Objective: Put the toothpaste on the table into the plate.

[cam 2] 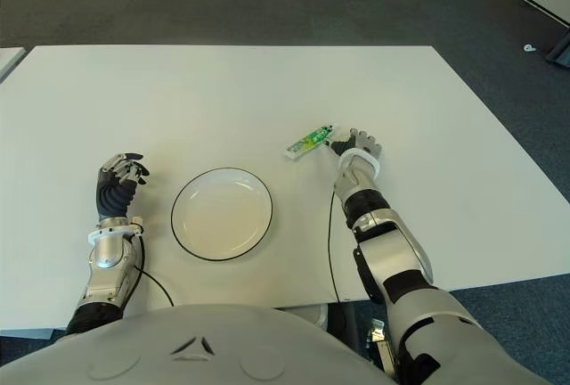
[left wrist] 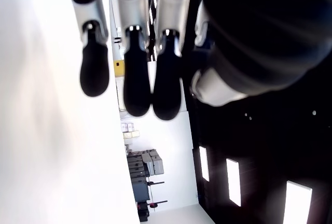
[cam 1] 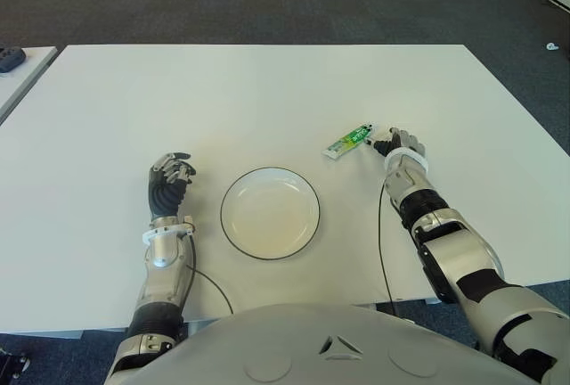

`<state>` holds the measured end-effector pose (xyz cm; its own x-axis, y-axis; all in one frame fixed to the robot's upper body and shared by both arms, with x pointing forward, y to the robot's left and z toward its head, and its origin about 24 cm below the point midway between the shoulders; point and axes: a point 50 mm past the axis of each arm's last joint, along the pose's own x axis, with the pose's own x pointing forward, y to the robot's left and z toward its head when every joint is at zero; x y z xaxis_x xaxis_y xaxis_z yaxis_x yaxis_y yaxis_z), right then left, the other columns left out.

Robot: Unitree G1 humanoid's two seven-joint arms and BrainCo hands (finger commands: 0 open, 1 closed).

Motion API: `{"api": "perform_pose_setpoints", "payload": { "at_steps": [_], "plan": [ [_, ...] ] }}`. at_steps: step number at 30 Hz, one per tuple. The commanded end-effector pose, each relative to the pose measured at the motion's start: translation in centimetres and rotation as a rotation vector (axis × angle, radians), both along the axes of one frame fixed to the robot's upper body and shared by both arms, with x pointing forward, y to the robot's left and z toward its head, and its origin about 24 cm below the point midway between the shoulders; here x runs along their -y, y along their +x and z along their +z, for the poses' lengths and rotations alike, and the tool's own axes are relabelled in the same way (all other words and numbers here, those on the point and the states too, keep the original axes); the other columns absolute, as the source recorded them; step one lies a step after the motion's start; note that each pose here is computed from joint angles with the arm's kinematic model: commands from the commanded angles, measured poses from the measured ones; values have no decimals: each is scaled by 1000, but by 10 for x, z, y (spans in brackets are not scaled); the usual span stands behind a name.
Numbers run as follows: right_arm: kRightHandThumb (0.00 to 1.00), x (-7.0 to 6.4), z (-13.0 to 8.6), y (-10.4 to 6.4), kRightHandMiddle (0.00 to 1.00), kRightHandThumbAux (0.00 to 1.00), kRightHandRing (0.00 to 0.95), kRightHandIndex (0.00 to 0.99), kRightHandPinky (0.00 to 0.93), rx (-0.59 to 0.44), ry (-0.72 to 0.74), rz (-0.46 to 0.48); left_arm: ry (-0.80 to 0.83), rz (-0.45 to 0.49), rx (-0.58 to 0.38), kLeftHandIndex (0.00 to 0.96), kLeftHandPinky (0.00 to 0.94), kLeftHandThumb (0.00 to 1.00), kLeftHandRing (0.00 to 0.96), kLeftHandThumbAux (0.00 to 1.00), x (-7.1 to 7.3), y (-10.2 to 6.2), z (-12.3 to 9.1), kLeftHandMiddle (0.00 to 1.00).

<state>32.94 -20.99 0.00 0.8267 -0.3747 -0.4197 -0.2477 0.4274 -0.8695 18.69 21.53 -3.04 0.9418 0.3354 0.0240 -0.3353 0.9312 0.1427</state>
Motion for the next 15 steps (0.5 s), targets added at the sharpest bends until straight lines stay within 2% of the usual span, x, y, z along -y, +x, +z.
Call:
{"api": "perform_pose_setpoints", "payload": {
  "at_steps": [1,4,10,15],
  "plan": [
    [125,-17,0,-5,0,265,0,0,0,44,165,17,-5,-7,-74,432,614,697,616,720,4,-7,-12,615],
    [104,-19,16,-9,0,270,0,0,0,156,240,-10,0,-5,-76,432,625,697,624,720,5,-7,-12,625],
    [78,-27,27,-15,0,313,0,0,0,278,329,-62,8,-11,-67,432,638,696,632,720,6,-7,-11,635],
    [74,-33,35,-16,0,351,0,0,0,354,345,-76,14,-16,-64,432,640,695,633,719,6,-7,-11,638]
  ]
}}
